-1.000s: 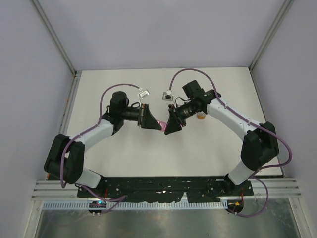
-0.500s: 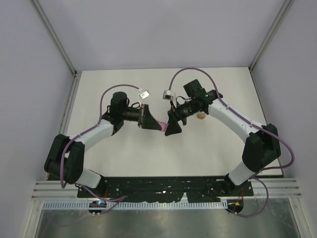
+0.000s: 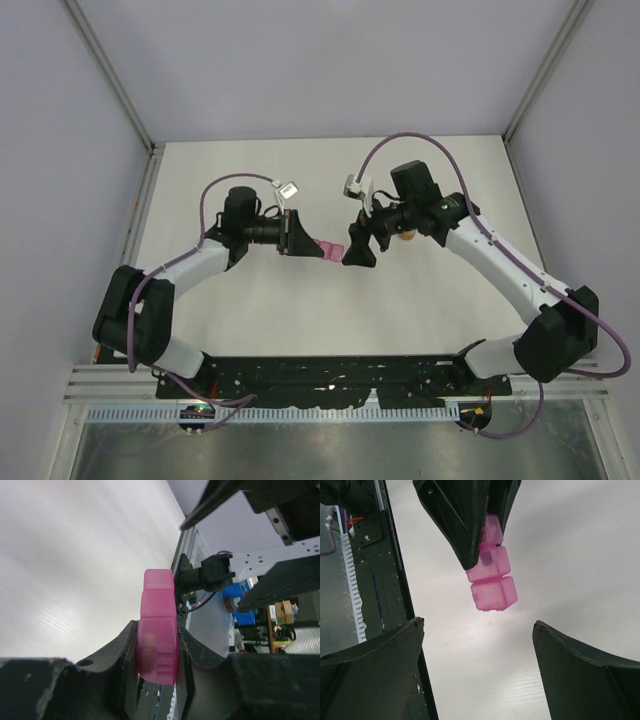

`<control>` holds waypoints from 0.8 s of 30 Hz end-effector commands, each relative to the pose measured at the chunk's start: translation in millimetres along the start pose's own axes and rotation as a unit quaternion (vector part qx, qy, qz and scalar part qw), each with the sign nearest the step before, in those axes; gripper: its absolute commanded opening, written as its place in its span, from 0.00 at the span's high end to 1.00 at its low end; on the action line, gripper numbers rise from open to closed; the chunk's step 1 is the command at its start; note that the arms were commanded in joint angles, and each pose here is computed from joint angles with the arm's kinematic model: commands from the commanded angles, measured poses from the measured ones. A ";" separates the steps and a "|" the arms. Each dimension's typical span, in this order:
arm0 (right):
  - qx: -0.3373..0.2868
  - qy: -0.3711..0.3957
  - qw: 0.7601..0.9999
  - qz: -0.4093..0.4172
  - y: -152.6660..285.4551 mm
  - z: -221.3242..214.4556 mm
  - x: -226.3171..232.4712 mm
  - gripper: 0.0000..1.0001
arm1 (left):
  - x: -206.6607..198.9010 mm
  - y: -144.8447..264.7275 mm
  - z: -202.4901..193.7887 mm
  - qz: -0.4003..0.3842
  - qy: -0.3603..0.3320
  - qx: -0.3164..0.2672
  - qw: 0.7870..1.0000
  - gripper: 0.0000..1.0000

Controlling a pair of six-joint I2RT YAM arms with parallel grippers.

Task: Sort the pills into containers

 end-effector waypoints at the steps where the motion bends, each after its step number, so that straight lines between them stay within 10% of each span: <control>1: -0.005 0.033 0.999 -0.042 9.7 -1.3 -2.4 0.07 | 26.6 -3.4 4.6 0.047 0.037 -0.009 0.998 1.00; 24: -0.055 0.068 0.986 -0.139 20.8 -30.7 -7.3 0.06 | 90.6 -64.2 25.1 0.077 0.138 0.037 0.987 1.00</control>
Point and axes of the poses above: each gripper's point midway between its finger pads, its own y axis back along the fingers, its own x axis along the line the jaws close on, z = x × y, the point moved 5 cm from there along y, back along the fingers, and after that the axes turned 6 degrees about y, right-handed, at the moved point
